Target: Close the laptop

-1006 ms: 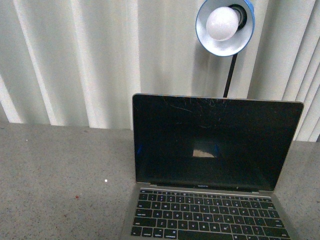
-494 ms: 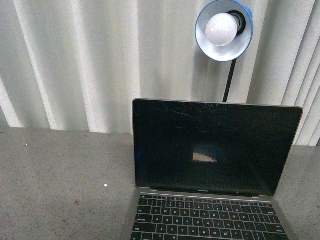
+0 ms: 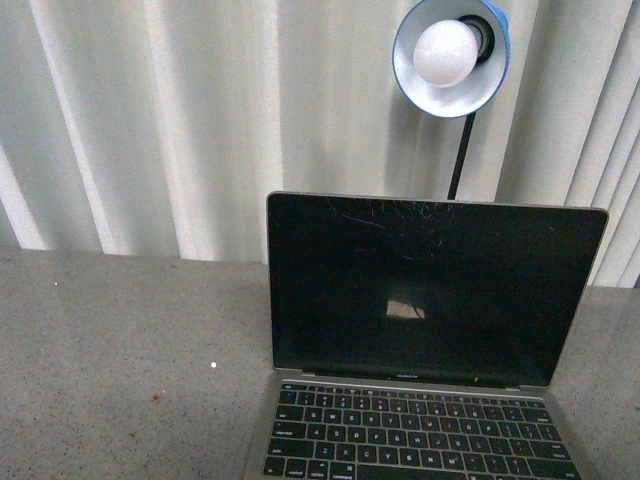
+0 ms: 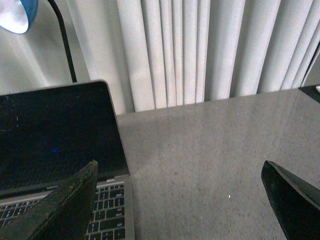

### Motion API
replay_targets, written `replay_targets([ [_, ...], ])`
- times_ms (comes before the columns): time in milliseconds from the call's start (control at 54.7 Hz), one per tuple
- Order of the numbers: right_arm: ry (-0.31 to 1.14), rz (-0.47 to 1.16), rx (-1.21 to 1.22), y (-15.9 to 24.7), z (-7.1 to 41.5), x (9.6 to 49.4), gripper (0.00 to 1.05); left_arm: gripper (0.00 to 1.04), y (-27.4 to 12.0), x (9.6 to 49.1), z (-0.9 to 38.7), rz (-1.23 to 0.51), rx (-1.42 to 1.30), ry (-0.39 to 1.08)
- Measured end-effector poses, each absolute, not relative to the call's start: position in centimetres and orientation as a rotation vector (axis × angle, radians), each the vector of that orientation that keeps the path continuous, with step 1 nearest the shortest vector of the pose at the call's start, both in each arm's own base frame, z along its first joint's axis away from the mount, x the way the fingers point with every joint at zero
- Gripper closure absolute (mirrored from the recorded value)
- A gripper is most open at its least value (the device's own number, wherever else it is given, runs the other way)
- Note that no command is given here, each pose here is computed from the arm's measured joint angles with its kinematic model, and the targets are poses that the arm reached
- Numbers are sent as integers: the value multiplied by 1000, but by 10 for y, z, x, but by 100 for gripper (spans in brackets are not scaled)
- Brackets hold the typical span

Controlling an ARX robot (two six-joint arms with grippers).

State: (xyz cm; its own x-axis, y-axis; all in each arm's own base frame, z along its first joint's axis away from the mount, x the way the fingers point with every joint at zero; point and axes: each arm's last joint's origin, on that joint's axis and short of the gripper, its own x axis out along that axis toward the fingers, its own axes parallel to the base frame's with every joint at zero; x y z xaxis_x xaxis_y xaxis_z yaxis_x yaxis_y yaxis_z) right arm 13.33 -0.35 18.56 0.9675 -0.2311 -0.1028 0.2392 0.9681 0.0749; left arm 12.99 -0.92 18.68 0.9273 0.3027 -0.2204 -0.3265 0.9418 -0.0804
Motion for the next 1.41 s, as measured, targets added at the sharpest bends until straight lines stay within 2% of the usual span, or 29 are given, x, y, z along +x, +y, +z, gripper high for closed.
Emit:
replay_targets([
  [201,43,-275,-14,-28,211,192,7,7,-19,199,214,220,-78,115],
  [421,127,-208,-179,-53,228,277,7,7,-32,292,230,111,66,117],
  [640,115,-40,-540,-55,255,352,7,7,-67,363,258,-91,350,88],
  [713,119,58,-686,-49,262,374,7,7,-85,384,279,-194,522,37],
  [823,121,234,-936,-37,265,398,7,7,-109,400,299,-320,770,-20],
  [1024,113,423,-1208,-21,266,421,7,7,-134,412,305,-512,1142,-46],
  [1189,119,506,-1325,-16,271,432,7,7,-147,417,305,-631,1388,-32],
  [1409,126,567,-1362,-12,280,440,7,7,-159,424,313,-691,1478,19],
])
